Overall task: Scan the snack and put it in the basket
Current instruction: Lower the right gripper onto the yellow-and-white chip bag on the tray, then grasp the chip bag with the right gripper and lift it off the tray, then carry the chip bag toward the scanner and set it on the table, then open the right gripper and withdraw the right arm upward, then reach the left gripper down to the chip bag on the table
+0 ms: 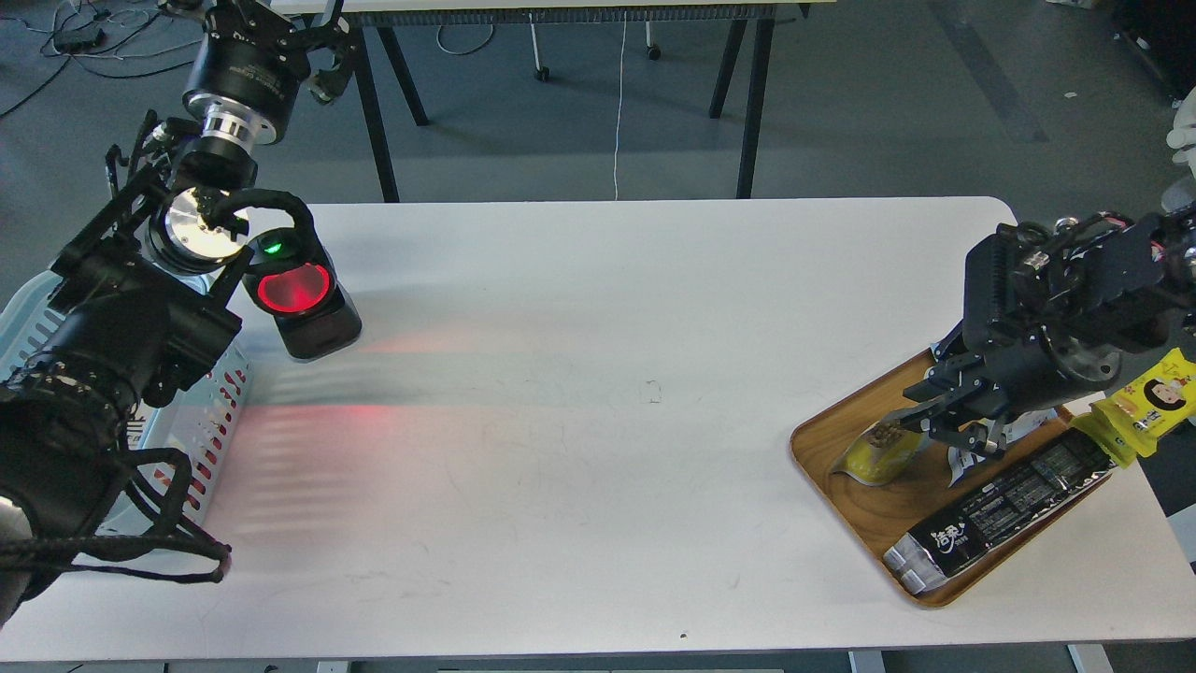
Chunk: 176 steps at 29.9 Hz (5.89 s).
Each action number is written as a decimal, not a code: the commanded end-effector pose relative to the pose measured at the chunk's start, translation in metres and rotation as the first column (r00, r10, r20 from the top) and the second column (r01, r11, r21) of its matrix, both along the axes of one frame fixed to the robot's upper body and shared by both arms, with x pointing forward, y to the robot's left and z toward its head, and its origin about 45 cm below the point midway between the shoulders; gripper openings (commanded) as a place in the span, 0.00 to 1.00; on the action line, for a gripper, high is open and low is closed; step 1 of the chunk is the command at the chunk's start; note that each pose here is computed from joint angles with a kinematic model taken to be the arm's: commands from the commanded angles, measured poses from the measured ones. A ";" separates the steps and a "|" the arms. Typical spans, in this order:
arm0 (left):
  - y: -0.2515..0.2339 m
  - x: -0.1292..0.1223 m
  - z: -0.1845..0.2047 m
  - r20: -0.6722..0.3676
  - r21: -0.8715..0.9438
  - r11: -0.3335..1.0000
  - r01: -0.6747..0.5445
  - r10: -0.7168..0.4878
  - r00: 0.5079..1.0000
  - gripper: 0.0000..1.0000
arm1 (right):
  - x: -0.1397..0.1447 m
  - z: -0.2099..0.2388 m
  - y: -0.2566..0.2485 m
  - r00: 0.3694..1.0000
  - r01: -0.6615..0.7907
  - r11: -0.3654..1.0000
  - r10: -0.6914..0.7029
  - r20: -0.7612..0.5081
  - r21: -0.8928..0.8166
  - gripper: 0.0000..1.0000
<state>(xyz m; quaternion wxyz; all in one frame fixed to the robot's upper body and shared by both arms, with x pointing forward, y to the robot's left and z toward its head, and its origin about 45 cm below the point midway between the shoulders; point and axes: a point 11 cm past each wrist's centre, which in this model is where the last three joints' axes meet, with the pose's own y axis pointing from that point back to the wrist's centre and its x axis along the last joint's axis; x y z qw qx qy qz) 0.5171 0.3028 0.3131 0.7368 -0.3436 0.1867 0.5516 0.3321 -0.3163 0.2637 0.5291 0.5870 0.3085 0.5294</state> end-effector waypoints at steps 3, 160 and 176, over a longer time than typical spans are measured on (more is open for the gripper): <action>0.002 0.000 -0.001 -0.004 0.002 1.000 -0.003 0.003 1.000 1.00 | 0.000 0.000 0.001 1.000 0.001 1.000 -0.001 0.000 0.003 0.01; -0.180 -0.191 -0.086 -0.439 0.518 -0.623 -0.587 -0.782 0.442 0.73 | 0.148 0.002 -0.041 0.341 0.414 -0.870 0.420 -0.841 -0.267 0.99; -0.153 -0.185 -0.096 -0.472 0.506 -0.676 -0.535 -0.737 0.484 0.04 | 0.147 0.004 -0.047 0.359 0.398 -0.873 0.430 -0.828 -0.281 0.99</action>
